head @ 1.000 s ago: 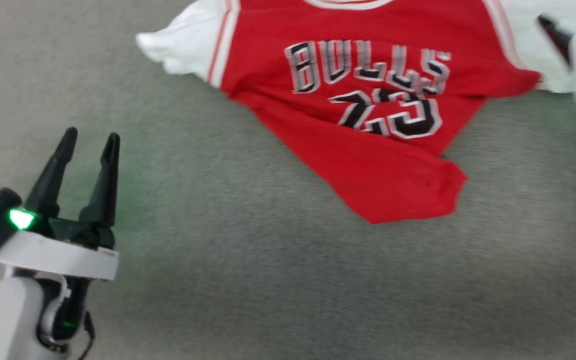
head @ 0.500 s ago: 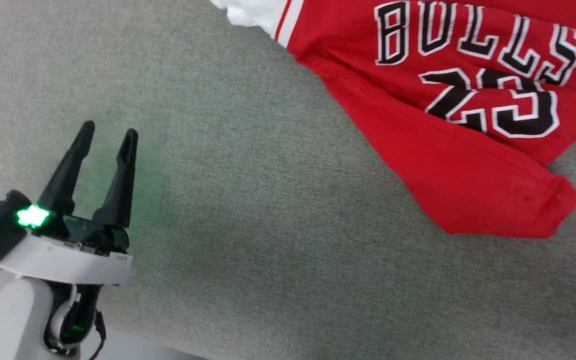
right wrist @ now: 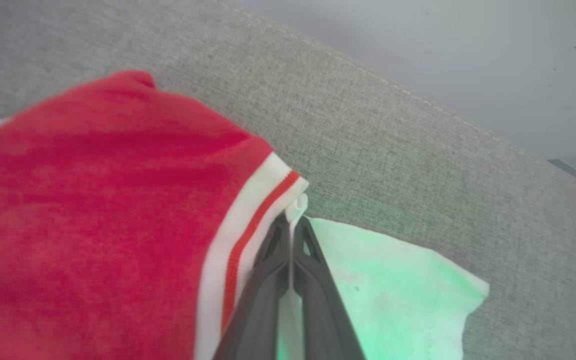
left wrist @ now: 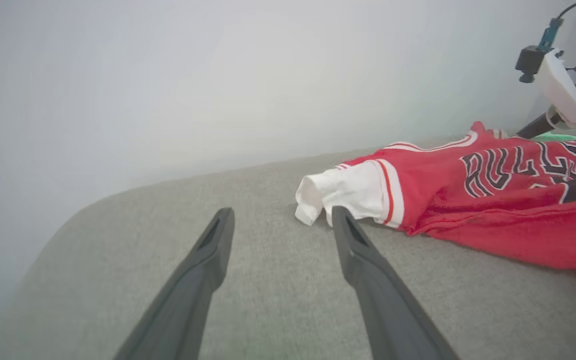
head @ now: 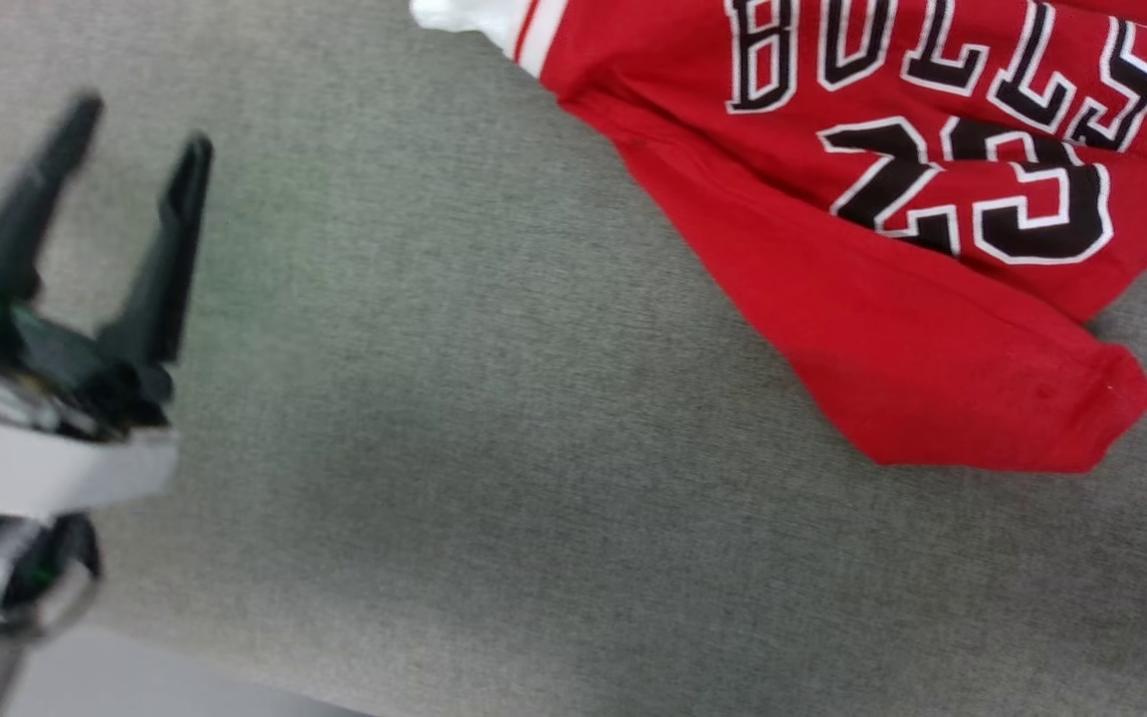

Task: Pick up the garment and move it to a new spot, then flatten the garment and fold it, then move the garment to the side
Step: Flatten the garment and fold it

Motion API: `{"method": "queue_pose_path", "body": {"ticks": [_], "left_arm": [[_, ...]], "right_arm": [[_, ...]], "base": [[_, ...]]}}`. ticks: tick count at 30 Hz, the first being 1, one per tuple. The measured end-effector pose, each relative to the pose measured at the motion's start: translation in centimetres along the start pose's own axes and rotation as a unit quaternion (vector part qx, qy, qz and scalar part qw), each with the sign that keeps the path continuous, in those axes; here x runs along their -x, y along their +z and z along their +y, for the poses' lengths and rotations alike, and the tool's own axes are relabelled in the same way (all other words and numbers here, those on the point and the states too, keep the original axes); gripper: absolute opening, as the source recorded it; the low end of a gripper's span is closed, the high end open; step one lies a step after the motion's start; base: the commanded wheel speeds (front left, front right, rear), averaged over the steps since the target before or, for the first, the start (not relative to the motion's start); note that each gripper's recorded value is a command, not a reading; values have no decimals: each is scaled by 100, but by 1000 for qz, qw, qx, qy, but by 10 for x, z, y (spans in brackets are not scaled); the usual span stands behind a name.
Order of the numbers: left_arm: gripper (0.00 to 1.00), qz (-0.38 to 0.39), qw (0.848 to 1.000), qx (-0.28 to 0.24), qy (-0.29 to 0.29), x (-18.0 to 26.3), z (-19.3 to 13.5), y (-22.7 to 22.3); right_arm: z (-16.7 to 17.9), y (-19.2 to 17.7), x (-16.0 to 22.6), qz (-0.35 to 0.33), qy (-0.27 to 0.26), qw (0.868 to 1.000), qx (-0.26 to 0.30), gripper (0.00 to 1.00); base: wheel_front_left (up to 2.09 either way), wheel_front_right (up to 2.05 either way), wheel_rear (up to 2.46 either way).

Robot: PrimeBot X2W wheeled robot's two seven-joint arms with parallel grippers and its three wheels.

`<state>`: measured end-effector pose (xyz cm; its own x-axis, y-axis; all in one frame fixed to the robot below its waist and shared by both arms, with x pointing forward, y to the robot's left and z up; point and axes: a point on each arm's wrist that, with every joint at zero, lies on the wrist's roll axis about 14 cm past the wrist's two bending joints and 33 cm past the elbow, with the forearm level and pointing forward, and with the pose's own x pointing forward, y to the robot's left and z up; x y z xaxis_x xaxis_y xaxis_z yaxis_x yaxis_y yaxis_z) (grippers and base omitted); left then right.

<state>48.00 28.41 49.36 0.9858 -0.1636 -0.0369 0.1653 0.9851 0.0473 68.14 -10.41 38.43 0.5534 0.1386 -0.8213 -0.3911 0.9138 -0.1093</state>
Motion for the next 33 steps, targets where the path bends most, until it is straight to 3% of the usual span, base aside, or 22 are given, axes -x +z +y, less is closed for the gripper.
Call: {"method": "queue_pose_path", "body": {"ticks": [5,8,12,21,24,26,30,33], "left_arm": [[100,-30,992,-71,-100,-44,-19,38],[100,26,984,-84,-154,-62,-32,25],[100,114,974,-34,-195,-97,-54,9],[100,267,947,21,-180,-162,-55,-24],[100,337,927,28,-162,-163,-45,-49],[100,373,912,79,-153,-163,-45,-61],[100,437,877,101,-171,-155,-57,-78],[100,444,869,124,-182,-156,-63,-75]], "right_arm": [[0,1,2,-8,2,1000,-2,0],[0,2,2,-12,3,1000,0,0],[1,1,1,-13,7,1000,3,0],[2,0,-7,-15,13,1000,12,0],[3,-1,-8,-16,15,1000,13,0],[2,-2,-9,-15,14,1000,15,0],[0,-3,-10,-16,13,1000,17,0],[-1,-3,-11,-16,13,1000,16,0]], "base": [[0,0,0],[0,0,0],[0,0,0],[0,0,0],[0,0,0],[0,0,0],[0,0,0],[0,0,0]]}}
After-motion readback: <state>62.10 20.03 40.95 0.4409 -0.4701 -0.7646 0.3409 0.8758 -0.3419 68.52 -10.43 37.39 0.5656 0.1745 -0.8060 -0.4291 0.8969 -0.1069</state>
